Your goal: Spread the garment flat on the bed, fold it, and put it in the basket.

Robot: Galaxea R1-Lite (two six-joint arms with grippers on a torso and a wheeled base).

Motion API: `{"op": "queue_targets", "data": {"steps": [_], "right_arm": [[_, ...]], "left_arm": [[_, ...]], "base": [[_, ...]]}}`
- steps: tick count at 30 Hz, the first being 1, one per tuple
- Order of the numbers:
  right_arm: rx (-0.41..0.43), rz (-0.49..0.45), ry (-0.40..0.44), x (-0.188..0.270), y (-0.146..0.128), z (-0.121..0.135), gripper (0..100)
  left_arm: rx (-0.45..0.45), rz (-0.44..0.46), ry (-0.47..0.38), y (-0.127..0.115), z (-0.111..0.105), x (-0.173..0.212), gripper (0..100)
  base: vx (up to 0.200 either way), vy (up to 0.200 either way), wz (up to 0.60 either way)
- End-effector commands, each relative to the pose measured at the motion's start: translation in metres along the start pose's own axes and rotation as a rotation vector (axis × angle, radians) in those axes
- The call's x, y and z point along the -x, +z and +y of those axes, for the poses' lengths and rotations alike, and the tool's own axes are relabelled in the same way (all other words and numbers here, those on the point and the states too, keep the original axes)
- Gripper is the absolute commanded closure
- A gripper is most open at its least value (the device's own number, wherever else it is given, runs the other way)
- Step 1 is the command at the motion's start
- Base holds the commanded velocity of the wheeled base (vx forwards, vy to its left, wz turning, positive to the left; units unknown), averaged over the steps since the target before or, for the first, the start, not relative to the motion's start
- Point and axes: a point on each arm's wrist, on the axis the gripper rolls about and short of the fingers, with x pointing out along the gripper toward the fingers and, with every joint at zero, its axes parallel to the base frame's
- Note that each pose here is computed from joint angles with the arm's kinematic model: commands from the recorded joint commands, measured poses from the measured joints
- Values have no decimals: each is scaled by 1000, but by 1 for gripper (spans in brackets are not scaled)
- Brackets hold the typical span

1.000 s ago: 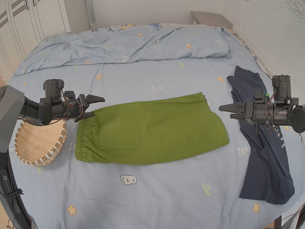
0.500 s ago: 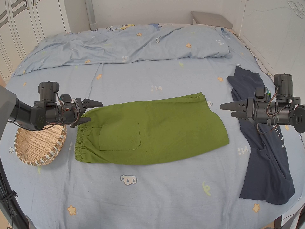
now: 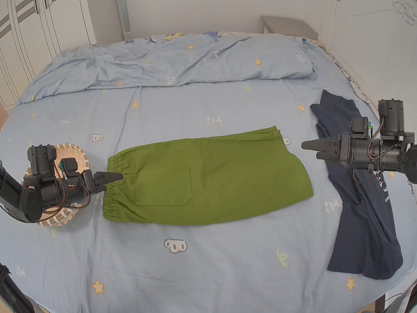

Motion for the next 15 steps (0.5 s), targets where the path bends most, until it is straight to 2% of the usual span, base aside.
{"op": "queue_targets", "data": {"steps": [1, 15], "right_arm": [[6, 11, 13, -1, -4, 5, 0], [6, 17, 13, -3, -5, 4, 0]], "left_arm": [[4, 1, 52, -10, 11, 6, 0], [-4, 83, 54, -33, 30, -29, 0]], "base": [[0, 0, 0], [0, 0, 0]]}}
